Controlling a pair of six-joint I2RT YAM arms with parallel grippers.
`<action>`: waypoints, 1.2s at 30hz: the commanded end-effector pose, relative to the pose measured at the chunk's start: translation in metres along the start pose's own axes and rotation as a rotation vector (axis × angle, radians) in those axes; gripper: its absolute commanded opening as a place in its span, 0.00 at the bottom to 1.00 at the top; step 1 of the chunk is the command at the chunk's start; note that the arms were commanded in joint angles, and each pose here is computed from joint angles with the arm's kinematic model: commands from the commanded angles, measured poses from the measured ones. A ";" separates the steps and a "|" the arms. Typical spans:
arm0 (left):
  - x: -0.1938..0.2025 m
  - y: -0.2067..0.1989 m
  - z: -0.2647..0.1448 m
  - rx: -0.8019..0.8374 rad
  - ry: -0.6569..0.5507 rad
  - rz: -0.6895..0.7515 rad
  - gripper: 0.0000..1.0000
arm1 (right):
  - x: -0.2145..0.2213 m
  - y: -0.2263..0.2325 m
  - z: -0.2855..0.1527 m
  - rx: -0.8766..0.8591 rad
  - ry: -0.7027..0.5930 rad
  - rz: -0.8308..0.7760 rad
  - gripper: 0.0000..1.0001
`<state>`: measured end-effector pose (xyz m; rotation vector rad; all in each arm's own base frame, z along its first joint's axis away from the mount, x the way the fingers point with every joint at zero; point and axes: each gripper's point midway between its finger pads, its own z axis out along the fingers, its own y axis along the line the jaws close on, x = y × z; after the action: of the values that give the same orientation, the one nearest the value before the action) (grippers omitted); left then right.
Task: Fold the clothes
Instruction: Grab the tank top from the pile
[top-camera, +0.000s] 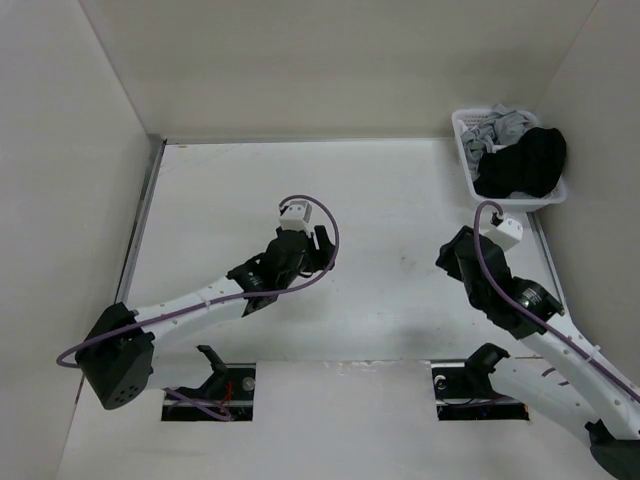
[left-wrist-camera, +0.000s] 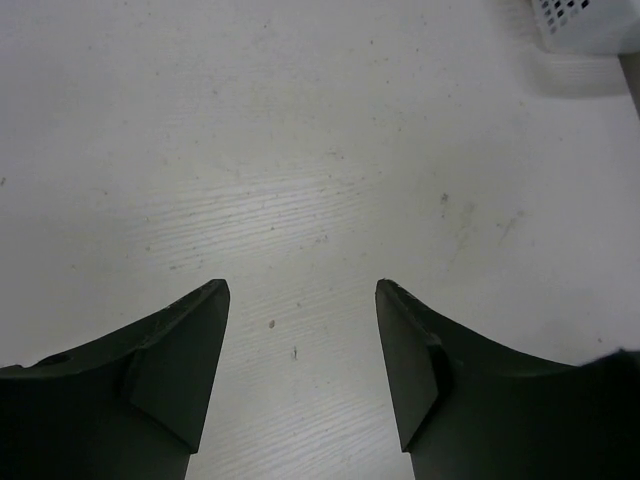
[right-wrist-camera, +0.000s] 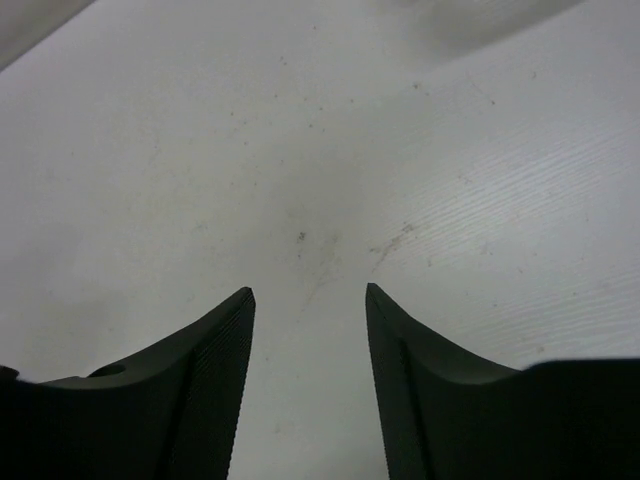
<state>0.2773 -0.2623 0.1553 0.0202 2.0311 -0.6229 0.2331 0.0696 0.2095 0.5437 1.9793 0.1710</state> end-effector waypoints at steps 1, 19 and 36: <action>-0.006 -0.005 0.002 0.040 -0.030 -0.007 0.60 | -0.022 0.014 0.007 -0.052 -0.077 0.032 0.51; 0.002 -0.031 -0.001 0.177 -0.072 0.006 0.23 | -0.220 -0.098 0.150 0.381 -0.363 0.139 0.14; 0.008 0.007 0.018 0.085 -0.056 -0.017 0.48 | -0.238 -0.195 0.308 0.304 -0.200 0.248 0.68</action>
<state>0.2806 -0.2677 0.1301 0.0583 1.9995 -0.6919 0.5119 -0.2353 0.1538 1.0161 1.8588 -0.1143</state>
